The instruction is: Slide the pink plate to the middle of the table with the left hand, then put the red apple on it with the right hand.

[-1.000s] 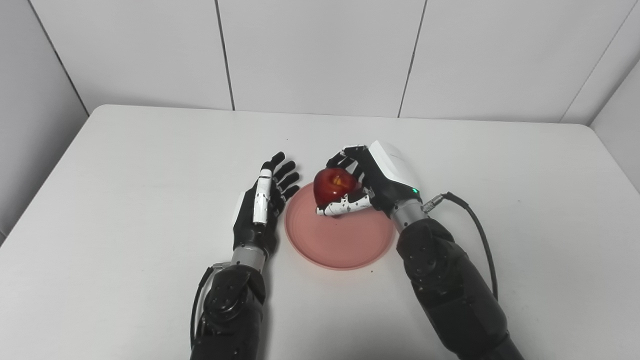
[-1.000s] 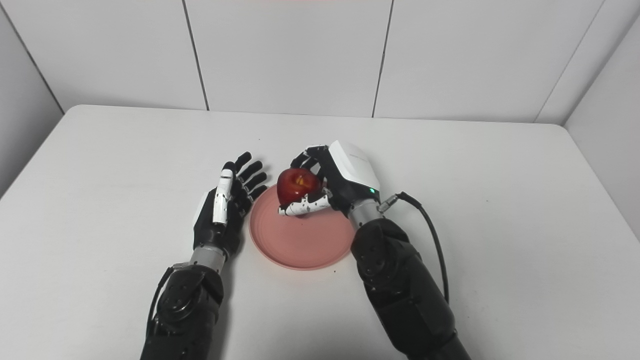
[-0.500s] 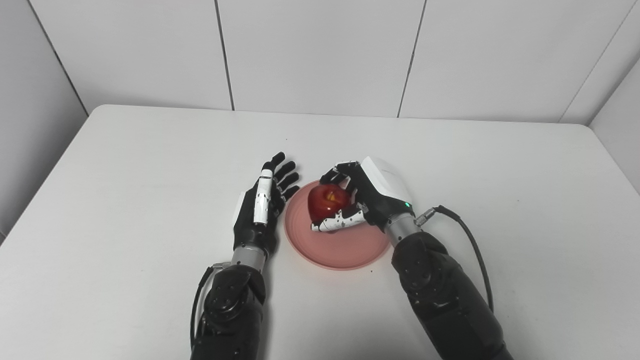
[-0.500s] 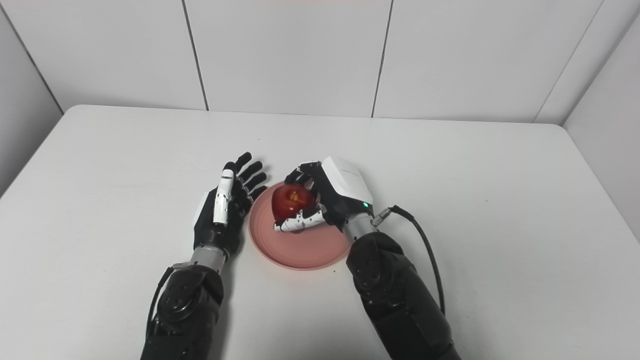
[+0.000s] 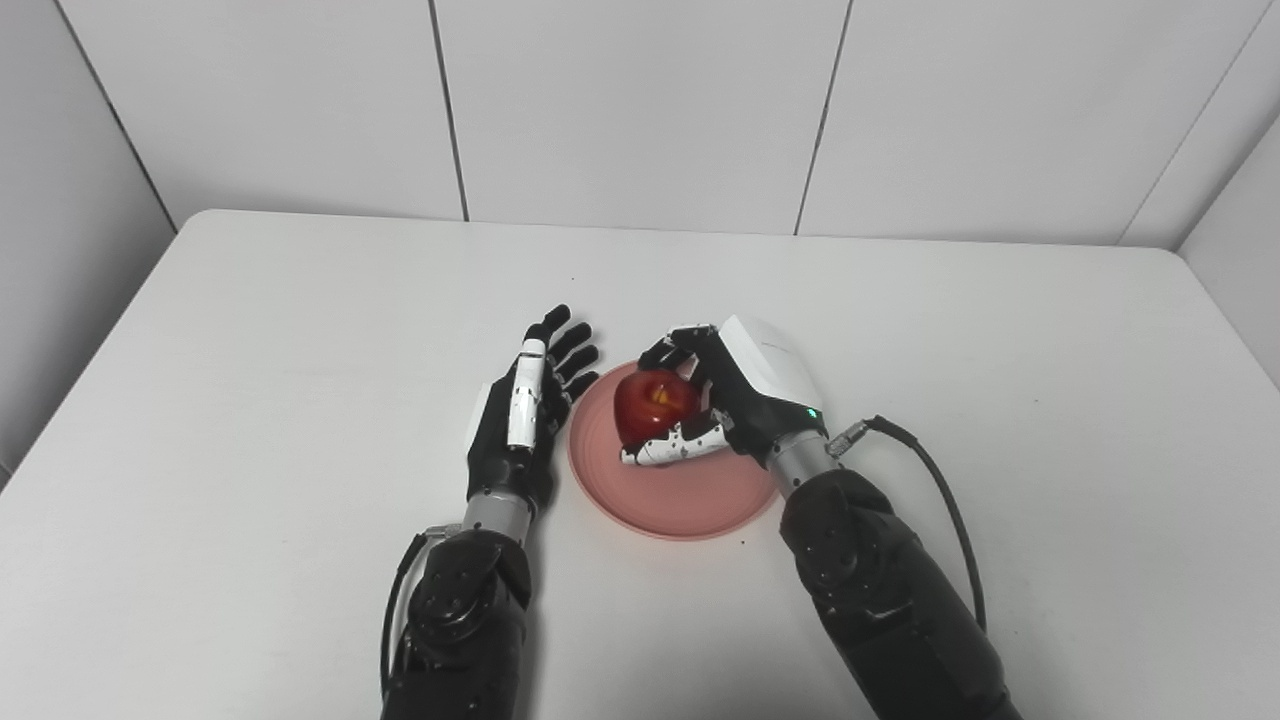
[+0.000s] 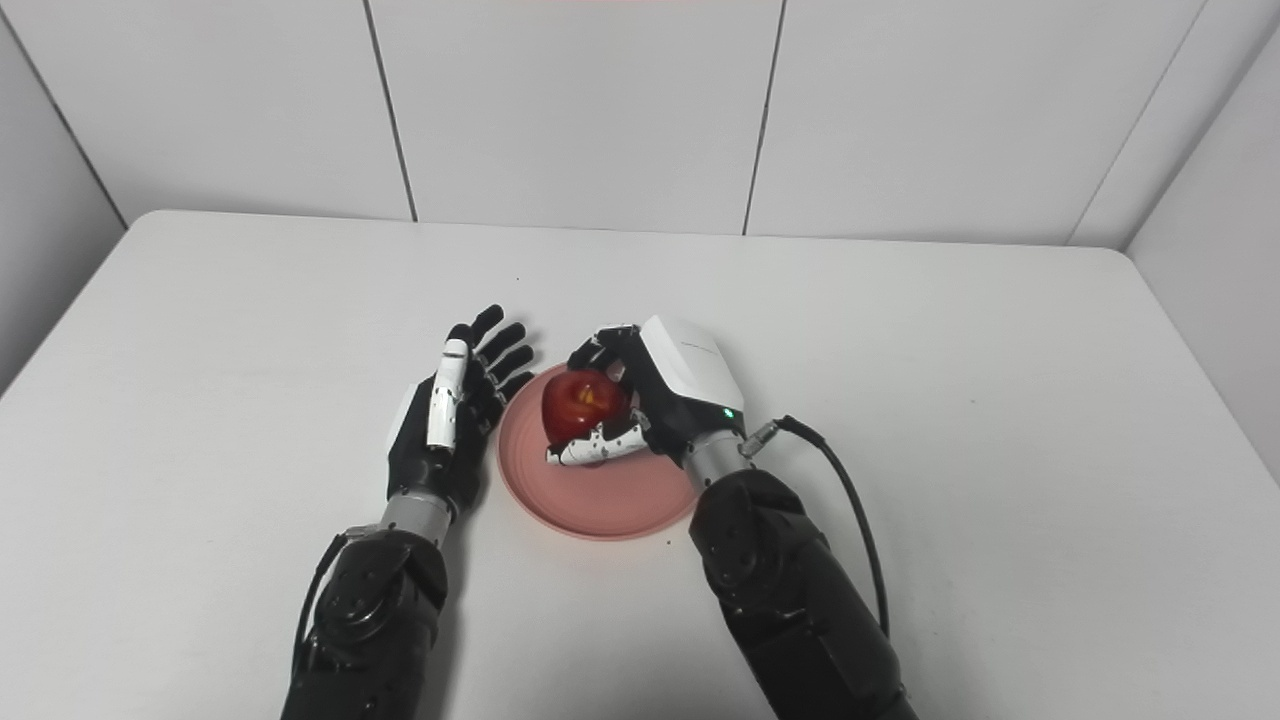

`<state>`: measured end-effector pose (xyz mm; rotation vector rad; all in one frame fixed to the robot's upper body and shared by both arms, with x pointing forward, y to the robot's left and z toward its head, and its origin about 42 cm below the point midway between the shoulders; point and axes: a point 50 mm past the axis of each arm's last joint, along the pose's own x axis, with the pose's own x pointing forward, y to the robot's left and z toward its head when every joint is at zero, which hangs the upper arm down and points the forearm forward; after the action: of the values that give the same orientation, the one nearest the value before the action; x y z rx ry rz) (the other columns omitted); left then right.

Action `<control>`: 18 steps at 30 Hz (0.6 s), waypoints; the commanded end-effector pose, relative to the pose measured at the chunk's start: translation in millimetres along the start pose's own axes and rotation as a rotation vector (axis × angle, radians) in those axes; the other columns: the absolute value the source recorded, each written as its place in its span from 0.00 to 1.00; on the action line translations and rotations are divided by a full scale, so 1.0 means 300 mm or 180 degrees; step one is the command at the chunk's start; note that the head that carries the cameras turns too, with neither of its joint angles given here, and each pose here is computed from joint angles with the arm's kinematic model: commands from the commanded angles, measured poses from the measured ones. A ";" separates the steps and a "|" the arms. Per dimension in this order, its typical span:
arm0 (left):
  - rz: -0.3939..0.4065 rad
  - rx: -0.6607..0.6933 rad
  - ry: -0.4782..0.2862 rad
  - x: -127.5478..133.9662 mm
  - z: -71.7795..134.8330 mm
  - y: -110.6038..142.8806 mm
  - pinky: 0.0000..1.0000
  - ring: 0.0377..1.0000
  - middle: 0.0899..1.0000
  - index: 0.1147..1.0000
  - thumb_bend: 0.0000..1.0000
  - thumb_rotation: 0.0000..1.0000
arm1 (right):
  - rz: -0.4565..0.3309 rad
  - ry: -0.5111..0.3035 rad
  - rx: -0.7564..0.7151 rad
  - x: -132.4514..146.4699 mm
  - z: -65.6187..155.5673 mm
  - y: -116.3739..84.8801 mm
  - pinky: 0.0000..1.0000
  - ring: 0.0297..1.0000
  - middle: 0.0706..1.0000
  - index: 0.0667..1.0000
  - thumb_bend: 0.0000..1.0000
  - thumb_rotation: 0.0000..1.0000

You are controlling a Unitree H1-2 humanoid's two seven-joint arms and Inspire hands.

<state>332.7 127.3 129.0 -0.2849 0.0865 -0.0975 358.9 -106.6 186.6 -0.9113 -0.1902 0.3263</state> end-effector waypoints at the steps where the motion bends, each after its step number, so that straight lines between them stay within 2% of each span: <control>1: 0.0032 -0.0017 0.0079 0.003 -0.010 -0.008 0.84 0.86 0.86 0.86 0.41 1.00 | -0.0026 -0.0049 -0.0062 0.004 0.018 -0.013 0.30 0.39 0.47 0.45 0.52 0.15; 3: 0.0031 -0.0013 0.0082 0.002 -0.009 -0.008 0.85 0.86 0.86 0.86 0.41 1.00 | -0.0034 -0.0045 -0.0074 0.001 0.020 -0.015 0.34 0.44 0.52 0.45 0.52 0.15; 4: 0.0031 -0.0013 0.0084 0.002 -0.009 -0.008 0.85 0.86 0.86 0.86 0.41 1.00 | -0.0036 -0.0045 -0.0076 0.000 0.020 -0.015 0.36 0.46 0.54 0.53 0.71 0.20; 7: 0.0028 0.0003 0.0087 0.001 -0.009 -0.007 0.85 0.86 0.86 0.86 0.41 1.00 | -0.0042 -0.0047 -0.0070 -0.004 0.025 -0.021 0.42 0.53 0.60 0.61 0.87 0.28; 10: 0.0032 0.0009 0.0086 0.001 -0.009 -0.007 0.85 0.86 0.86 0.86 0.41 1.00 | -0.0039 -0.0037 -0.0047 -0.007 0.028 -0.028 0.43 0.55 0.62 0.67 0.93 0.33; 14: 0.0044 -0.0022 0.0086 0.001 -0.009 -0.008 0.84 0.86 0.86 0.85 0.41 1.00 | -0.0005 -0.0009 -0.0042 -0.008 0.030 -0.037 0.45 0.57 0.65 0.71 0.96 0.36; 18: 0.0044 -0.0037 0.0085 0.003 -0.009 -0.008 0.83 0.85 0.86 0.85 0.40 1.00 | 0.0012 0.0005 -0.0059 -0.009 0.033 -0.048 0.56 0.66 0.72 0.75 1.00 0.39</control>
<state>332.6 126.9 129.3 -0.2852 0.0870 -0.0987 349.0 -110.5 180.4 -0.9292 -0.1271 0.3623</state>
